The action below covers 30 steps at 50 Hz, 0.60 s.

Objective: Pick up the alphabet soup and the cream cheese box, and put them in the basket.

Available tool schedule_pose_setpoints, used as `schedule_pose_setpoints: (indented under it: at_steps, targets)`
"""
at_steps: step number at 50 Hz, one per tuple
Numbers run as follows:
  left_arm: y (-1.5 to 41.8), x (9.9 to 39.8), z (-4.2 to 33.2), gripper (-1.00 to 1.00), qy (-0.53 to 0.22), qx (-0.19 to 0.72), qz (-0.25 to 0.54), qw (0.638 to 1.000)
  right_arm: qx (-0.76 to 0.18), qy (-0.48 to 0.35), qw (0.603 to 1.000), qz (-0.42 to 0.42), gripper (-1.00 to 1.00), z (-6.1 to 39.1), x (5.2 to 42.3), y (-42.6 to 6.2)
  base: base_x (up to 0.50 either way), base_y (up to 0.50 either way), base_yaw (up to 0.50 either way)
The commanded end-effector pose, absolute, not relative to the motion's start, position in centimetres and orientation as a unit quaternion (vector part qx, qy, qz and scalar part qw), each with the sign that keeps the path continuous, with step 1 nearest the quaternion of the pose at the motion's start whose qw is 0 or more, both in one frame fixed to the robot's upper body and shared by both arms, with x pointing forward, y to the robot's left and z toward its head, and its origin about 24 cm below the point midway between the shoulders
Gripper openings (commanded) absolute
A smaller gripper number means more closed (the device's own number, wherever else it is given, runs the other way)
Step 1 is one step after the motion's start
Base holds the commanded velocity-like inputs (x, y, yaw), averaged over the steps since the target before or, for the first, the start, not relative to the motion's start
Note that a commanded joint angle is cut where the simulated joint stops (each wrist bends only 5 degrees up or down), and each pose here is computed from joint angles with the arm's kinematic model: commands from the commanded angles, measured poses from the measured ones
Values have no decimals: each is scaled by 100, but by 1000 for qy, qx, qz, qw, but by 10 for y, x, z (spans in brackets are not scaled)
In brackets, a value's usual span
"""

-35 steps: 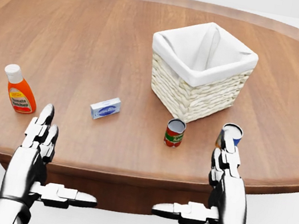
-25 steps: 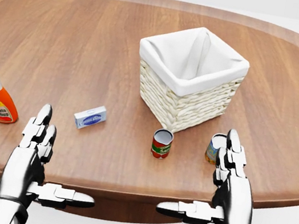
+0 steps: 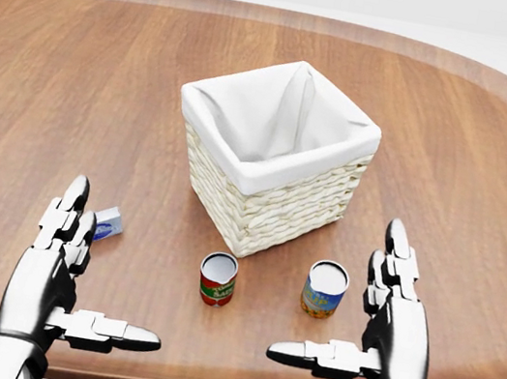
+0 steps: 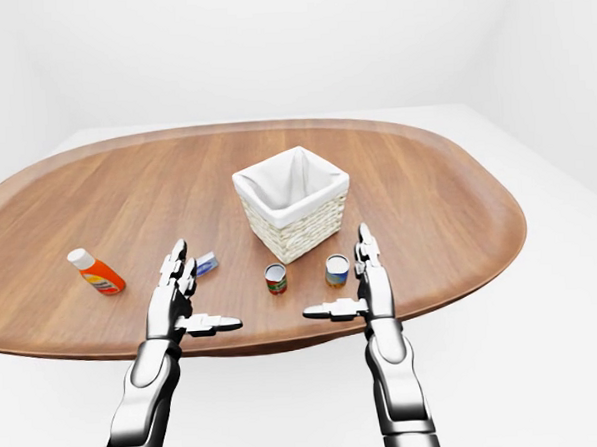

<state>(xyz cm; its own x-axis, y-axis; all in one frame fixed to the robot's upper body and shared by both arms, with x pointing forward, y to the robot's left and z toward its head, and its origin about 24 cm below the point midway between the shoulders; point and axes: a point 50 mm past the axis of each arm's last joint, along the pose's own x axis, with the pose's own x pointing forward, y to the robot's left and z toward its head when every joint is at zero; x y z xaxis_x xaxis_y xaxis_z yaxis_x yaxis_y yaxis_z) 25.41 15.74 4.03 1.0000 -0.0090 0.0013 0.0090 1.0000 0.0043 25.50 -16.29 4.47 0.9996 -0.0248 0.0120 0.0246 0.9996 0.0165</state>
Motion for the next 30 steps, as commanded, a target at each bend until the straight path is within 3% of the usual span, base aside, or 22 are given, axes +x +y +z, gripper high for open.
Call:
schedule_pose_setpoints:
  at_steps: [1, 9, 30]
  targets:
    - [158, 254, 40, 100, 0, 3, -4, 1000, -2, -3, 1000, -10, 100, 41, 256, -162, 0, 0, 0]
    - [158, 254, 40, 100, -1, 4, -5, 1000, -7, -13, 1000, -3, 100, 44, 254, -160, 0, 0, 0]
    - [157, 254, 40, 100, -1, 4, -6, 1000, -13, -17, 1000, -9, 100, 42, 254, -162, 50, 0, 0]
